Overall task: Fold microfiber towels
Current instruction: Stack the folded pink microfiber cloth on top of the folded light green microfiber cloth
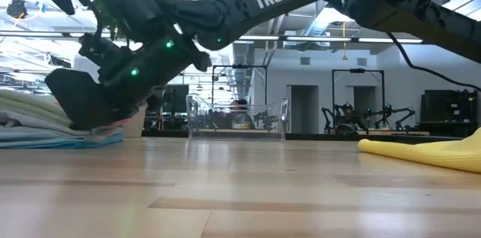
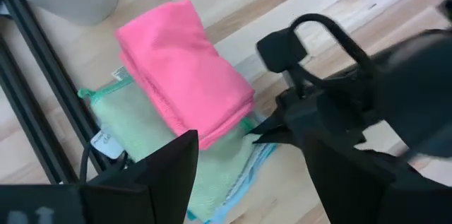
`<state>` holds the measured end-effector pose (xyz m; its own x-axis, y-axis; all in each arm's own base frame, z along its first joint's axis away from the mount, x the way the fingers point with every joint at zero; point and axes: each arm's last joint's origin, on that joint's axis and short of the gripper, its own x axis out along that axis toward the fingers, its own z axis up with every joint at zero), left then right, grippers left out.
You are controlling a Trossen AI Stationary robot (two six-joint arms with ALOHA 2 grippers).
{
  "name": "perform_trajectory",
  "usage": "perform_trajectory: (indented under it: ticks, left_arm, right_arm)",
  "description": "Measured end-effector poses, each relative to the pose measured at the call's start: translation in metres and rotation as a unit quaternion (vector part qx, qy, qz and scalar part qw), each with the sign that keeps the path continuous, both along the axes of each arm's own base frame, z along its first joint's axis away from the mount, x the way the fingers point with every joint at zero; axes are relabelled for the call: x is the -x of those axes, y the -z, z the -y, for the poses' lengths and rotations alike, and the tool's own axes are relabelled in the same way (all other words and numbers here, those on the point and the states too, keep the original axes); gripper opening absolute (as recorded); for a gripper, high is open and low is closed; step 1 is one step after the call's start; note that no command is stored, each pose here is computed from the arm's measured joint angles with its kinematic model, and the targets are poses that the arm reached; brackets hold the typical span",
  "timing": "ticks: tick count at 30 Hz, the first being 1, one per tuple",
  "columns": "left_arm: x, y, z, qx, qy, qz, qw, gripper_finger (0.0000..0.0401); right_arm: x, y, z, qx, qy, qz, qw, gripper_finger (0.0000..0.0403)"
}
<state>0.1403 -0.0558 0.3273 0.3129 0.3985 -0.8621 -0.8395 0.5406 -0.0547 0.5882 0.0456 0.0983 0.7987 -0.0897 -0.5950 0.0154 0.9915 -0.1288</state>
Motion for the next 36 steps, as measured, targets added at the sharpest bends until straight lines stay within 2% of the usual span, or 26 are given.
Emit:
perform_trajectory:
  ticks: [6, 10, 13, 16, 21, 24, 28, 32, 36]
  left_arm:
    - [-0.010, 0.009, 0.014, -0.013, 0.006, -0.018, 1.000, 0.0245]
    - [-0.022, 0.021, 0.030, -0.026, 0.022, -0.043, 0.998, 0.0245]
    - [-0.025, 0.026, 0.038, -0.017, 0.033, -0.062, 0.997, 0.0245]
    - [-0.025, 0.020, 0.041, -0.008, 0.044, -0.056, 0.997, 0.0245]
    - [-0.019, 0.001, 0.040, -0.014, 0.051, -0.004, 0.999, 0.0245]
    - [-0.017, -0.007, 0.038, -0.017, 0.059, 0.012, 0.998, 0.0245]
    - [-0.015, -0.012, 0.035, -0.029, 0.061, 0.027, 0.997, 0.0245]
    - [-0.015, -0.011, 0.036, -0.030, 0.066, 0.022, 0.997, 0.0245]
    - [-0.015, -0.011, 0.035, -0.030, 0.068, 0.018, 0.997, 0.0245]
  right_arm:
    - [0.009, 0.005, -0.024, 0.013, 0.037, -0.041, 0.998, 0.0035]
    - [0.016, 0.009, -0.040, 0.002, 0.057, -0.064, 0.996, 0.0030]
    - [0.022, 0.010, -0.050, -0.017, 0.072, -0.092, 0.993, 0.0026]
    - [0.029, 0.011, -0.062, -0.030, 0.088, -0.116, 0.989, 0.0037]
    - [0.039, 0.011, -0.085, -0.045, 0.109, -0.129, 0.985, 0.0052]
    - [0.053, 0.007, -0.103, -0.028, 0.108, -0.171, 0.979, 0.0050]
    - [0.057, -0.008, -0.110, 0.008, 0.095, -0.166, 0.982, 0.0051]
    - [0.057, -0.041, -0.098, -0.004, 0.076, -0.154, 0.985, 0.0069]
    - [0.064, -0.086, -0.094, 0.011, 0.050, -0.133, 0.990, 0.0110]
